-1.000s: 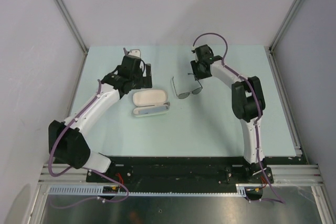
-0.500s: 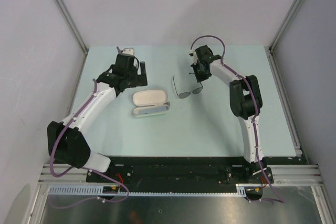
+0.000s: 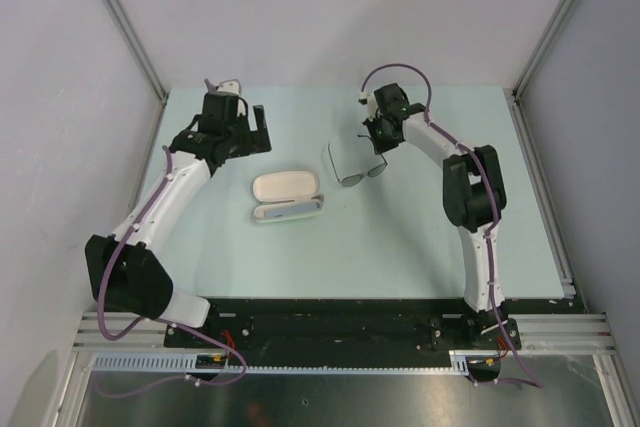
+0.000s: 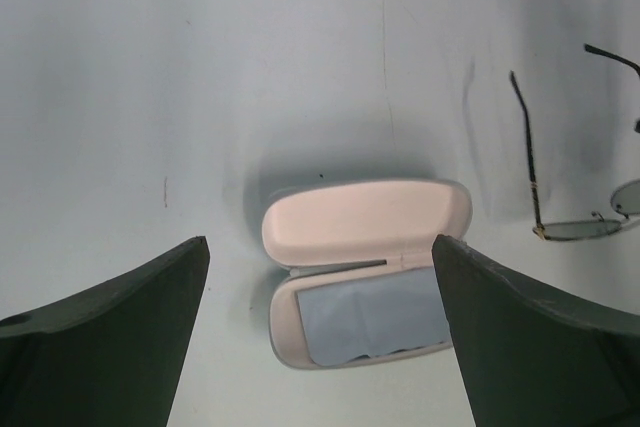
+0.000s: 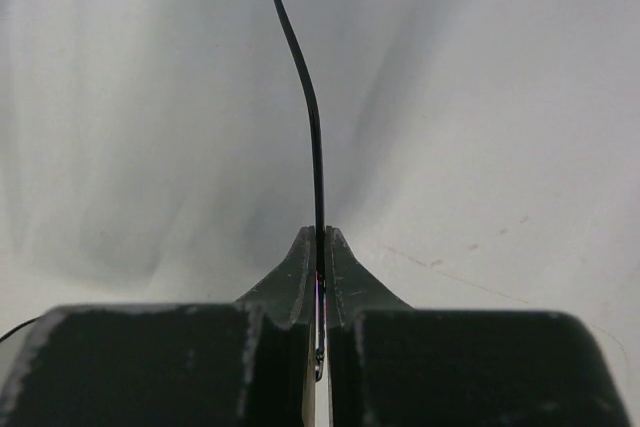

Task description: Organize the sunglasses

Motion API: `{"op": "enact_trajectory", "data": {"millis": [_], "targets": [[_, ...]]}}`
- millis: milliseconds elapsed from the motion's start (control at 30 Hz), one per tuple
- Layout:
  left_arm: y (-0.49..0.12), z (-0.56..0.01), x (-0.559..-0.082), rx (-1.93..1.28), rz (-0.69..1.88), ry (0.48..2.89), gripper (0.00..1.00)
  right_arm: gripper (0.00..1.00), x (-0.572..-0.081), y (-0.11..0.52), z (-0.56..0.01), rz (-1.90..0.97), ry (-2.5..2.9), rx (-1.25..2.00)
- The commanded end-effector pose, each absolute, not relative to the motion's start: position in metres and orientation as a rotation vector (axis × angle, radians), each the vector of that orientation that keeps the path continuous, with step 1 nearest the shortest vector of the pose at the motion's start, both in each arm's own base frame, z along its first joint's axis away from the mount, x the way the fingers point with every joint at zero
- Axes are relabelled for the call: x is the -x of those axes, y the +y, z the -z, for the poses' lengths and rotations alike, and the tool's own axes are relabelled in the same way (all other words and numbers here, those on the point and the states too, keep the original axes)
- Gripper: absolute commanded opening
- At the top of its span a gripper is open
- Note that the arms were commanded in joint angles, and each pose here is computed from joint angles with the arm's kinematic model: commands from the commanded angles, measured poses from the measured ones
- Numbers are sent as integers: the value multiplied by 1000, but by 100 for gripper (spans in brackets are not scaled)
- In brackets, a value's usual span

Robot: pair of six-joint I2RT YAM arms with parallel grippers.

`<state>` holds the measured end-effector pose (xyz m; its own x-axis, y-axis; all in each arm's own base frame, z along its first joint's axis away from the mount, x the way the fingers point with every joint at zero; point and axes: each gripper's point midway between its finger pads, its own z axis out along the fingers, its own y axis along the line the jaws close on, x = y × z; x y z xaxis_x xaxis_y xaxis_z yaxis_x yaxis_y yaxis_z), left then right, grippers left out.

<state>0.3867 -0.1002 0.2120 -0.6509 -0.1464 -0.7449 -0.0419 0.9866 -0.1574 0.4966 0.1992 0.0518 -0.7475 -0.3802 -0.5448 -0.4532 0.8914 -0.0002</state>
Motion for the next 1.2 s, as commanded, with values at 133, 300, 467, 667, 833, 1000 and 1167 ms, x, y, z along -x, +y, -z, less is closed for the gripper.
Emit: {"op": "enact_trajectory", "data": {"millis": [133,300,467,667,833,1000,1167], "targets": [[-95,-303,-393,162,366,2065,100,0,-504,216,-232,-280,2034,537],[-150,-356,-369,-213,694,1888,100,0,-476,226,-309,-409,1814,549],[-195,-415,-338,-465,1007,1684,100,0,-449,235,-358,-508,1658,595],[-234,-447,-293,-735,1263,1515,100,0,-405,257,-408,-676,1474,734],[-254,-430,-261,-899,1375,1486,100,0,-378,266,-438,-743,1362,779],[-260,-426,-249,-925,1375,1468,100,0,-352,273,-462,-803,1265,817],[-271,-415,-253,-894,1421,1524,100,0,-332,287,-472,-857,1196,842]]}}
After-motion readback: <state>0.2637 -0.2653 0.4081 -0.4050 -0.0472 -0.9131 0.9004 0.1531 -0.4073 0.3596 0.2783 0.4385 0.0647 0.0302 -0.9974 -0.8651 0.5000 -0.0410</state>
